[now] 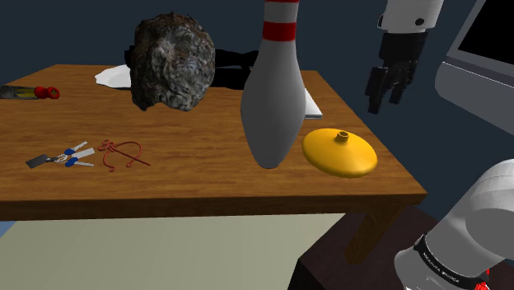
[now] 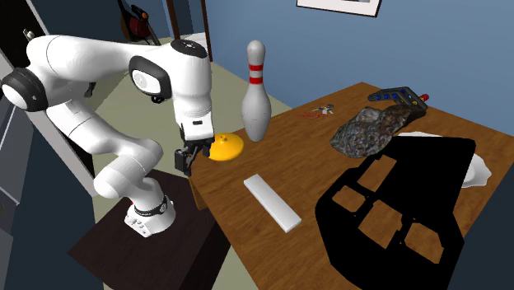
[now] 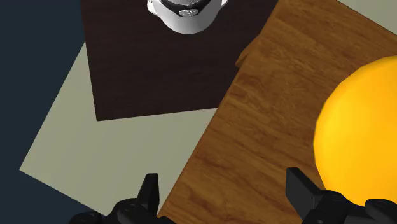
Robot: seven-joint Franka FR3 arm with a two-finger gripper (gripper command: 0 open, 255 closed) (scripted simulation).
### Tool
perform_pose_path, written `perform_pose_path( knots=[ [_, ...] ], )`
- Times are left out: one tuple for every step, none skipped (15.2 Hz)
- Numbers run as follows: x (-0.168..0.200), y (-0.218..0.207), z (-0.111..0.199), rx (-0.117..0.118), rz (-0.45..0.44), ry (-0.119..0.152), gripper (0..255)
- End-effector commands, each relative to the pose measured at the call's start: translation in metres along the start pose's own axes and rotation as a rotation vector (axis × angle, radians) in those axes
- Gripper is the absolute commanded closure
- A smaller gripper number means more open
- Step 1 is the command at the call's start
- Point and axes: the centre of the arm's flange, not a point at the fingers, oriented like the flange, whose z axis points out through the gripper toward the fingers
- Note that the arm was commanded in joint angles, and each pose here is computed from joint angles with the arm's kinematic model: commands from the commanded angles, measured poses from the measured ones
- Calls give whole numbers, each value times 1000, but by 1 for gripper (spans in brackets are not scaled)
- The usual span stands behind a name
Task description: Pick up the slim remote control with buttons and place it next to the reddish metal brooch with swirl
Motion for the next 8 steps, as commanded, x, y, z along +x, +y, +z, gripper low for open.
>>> perform_pose_path(
  knots=[
    [0,0,0,0,0,0,0],
    [12,-3,1,2,20,7,0],
    [23,-6,1,4,39,14,0],
    [35,-8,2,6,59,21,0],
    [47,-10,3,8,79,29,0],
    [59,-12,3,10,98,36,0],
    [71,-14,3,12,118,43,0],
    [83,-16,4,14,138,50,0]
  ],
)
